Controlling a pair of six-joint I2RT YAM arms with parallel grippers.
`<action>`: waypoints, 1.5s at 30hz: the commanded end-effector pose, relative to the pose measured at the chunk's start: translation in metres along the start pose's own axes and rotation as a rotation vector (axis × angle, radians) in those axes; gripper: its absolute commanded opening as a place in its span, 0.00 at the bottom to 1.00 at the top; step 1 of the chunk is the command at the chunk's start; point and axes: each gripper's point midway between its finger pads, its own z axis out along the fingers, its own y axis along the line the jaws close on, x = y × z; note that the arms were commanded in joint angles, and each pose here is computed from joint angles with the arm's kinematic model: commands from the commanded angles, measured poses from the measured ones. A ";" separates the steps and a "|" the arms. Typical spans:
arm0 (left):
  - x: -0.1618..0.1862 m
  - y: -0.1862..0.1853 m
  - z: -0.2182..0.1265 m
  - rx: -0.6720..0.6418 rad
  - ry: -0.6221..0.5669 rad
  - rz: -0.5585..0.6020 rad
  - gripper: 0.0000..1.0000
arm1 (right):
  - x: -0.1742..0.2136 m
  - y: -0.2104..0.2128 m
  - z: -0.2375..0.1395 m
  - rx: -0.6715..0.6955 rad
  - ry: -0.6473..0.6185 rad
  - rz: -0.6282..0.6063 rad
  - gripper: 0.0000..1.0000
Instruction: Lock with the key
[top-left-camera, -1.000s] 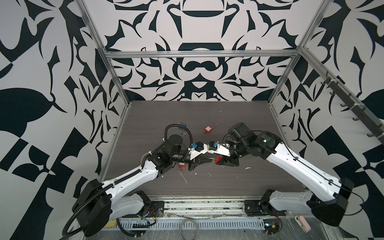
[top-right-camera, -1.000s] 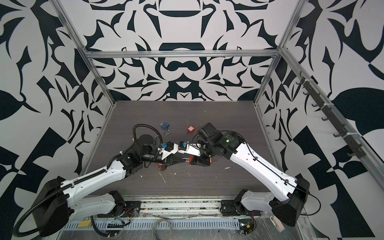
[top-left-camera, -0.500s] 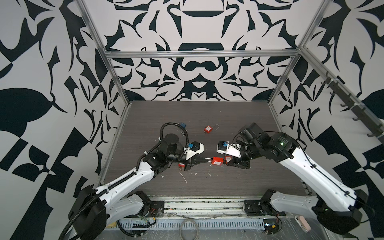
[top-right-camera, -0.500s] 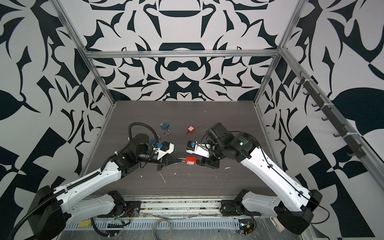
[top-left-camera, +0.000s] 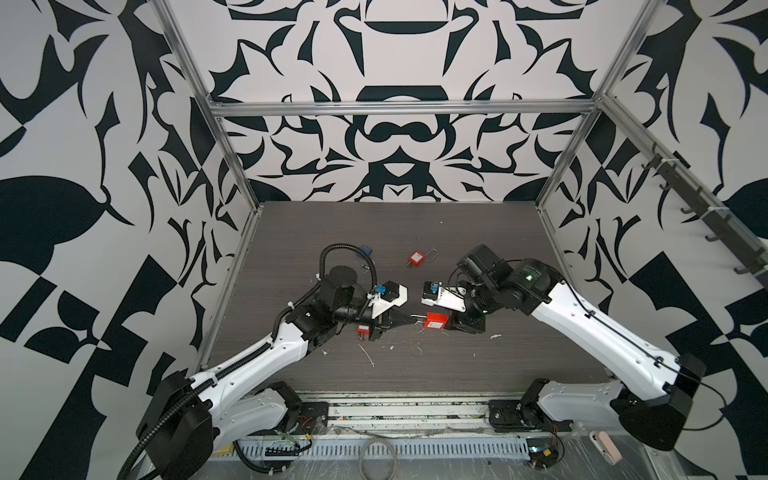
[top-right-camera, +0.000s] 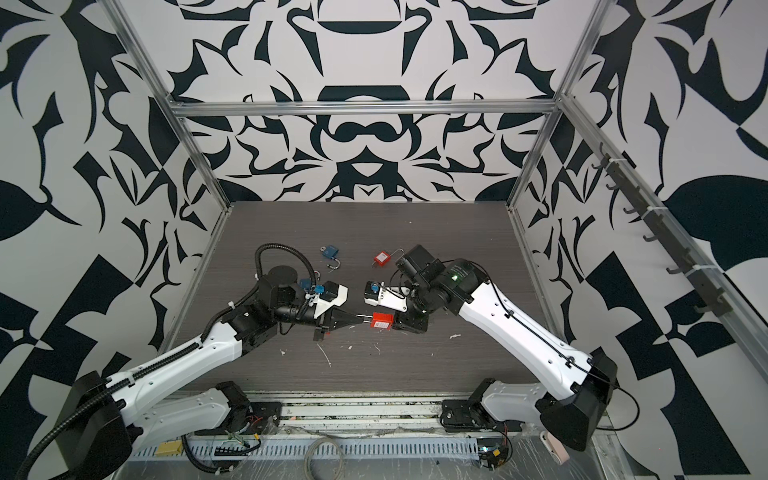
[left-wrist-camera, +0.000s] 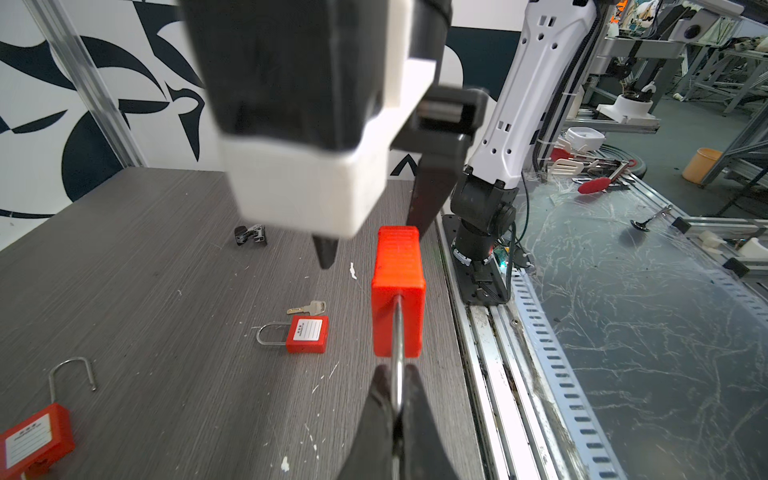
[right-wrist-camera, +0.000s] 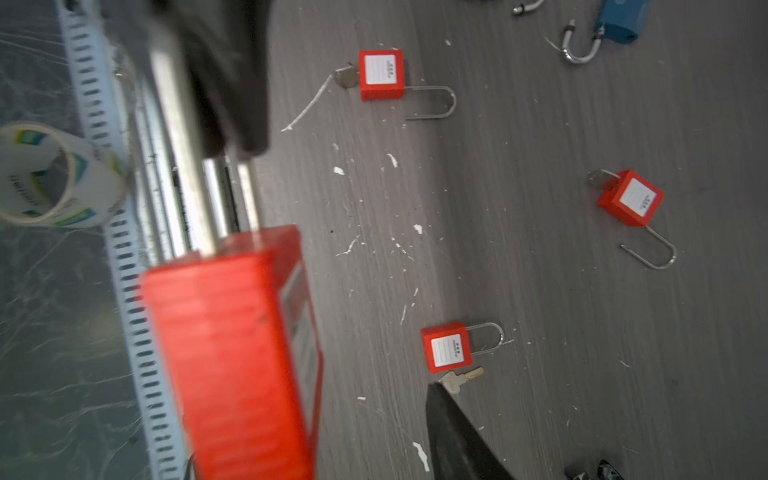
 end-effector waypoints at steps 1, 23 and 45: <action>-0.022 -0.001 0.000 0.021 -0.057 0.047 0.00 | -0.014 -0.036 -0.002 0.204 -0.085 0.014 0.52; -0.023 -0.001 0.002 0.047 -0.019 0.059 0.00 | 0.004 0.023 -0.038 0.021 -0.127 -0.084 0.47; -0.022 -0.003 0.002 0.078 0.023 0.083 0.00 | -0.010 0.026 -0.031 -0.028 -0.174 -0.138 0.13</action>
